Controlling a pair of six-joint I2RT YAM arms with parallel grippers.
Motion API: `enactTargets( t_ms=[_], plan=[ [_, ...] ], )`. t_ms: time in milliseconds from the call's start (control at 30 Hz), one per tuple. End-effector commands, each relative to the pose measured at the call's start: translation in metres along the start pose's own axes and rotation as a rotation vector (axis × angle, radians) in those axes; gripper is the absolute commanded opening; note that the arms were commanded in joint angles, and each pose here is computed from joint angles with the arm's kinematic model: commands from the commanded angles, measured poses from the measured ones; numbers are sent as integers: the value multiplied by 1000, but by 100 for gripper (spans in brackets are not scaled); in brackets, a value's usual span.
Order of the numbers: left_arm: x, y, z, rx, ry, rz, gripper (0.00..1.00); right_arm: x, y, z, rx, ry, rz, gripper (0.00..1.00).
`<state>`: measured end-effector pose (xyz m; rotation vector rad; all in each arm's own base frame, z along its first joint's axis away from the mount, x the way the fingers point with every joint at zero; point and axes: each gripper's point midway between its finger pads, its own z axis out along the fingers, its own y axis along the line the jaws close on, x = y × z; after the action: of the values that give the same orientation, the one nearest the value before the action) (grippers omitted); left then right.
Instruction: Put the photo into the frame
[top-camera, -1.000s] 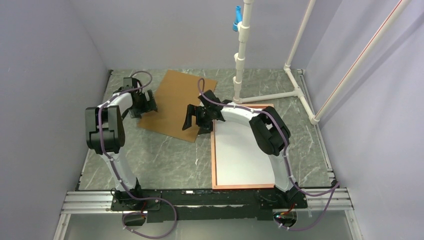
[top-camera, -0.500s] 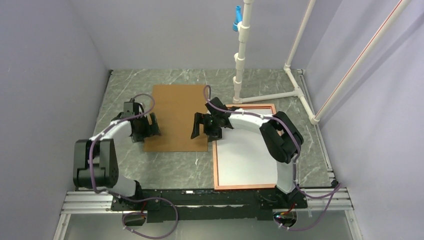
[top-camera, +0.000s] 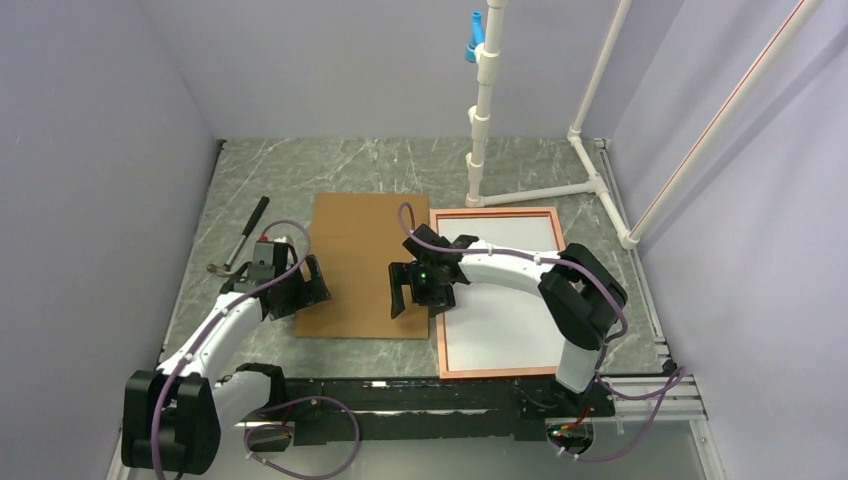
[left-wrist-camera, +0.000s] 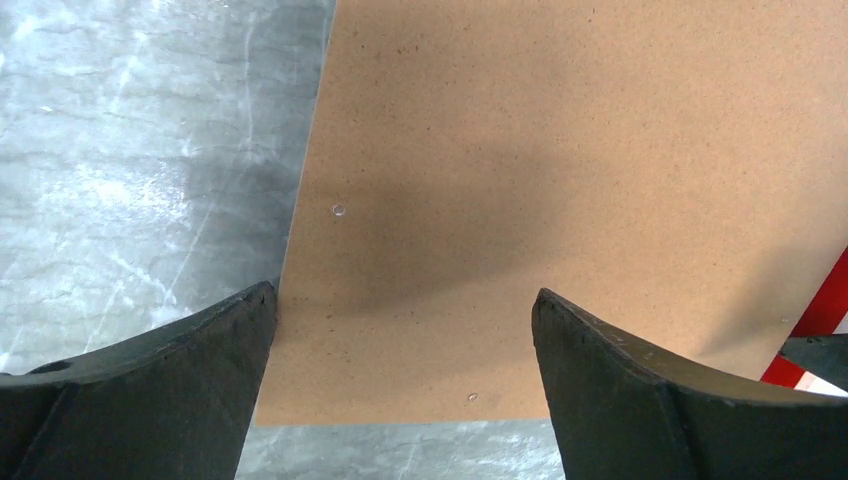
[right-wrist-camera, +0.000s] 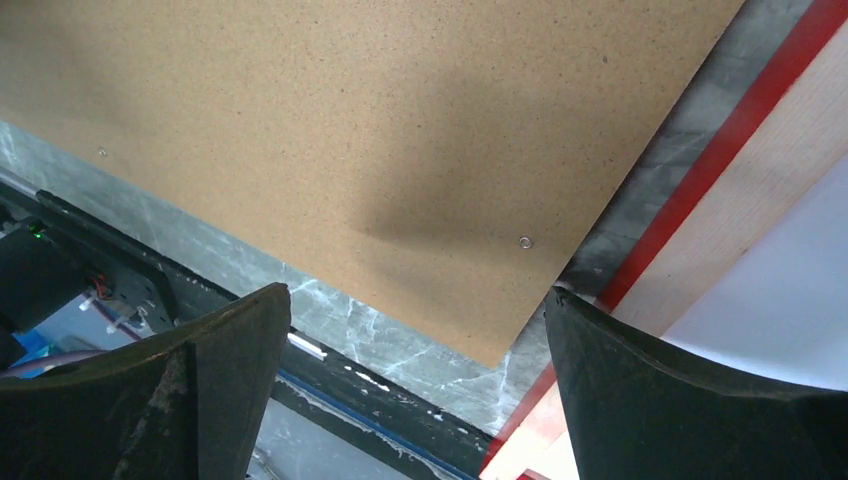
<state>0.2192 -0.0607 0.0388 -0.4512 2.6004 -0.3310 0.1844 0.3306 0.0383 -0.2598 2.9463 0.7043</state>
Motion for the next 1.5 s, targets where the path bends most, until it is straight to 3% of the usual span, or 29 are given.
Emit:
enactTargets(
  t_ms=[0, 400, 633, 900, 1167, 1467],
  plan=[
    [-16, -7, -14, -23, -48, -46, 99, -39, 34, -25, -51, -144, -70, 99],
    [-62, -9, 5, -92, 1, 39, 99, -66, 17, -27, -101, -178, 24, 100],
    [-76, -1, 20, -69, 24, -15, 99, -77, -4, -22, 6, -196, 37, 100],
    [-71, -2, 33, -49, 59, -11, 96, -85, -13, -7, 68, -195, 46, 99],
    [-69, -7, 34, -14, 55, -11, 93, -84, -28, 11, 235, -194, 17, 99],
    [-55, -21, 35, 89, 89, -24, 90, -74, -1, 25, 43, -154, 22, 99]
  ],
)
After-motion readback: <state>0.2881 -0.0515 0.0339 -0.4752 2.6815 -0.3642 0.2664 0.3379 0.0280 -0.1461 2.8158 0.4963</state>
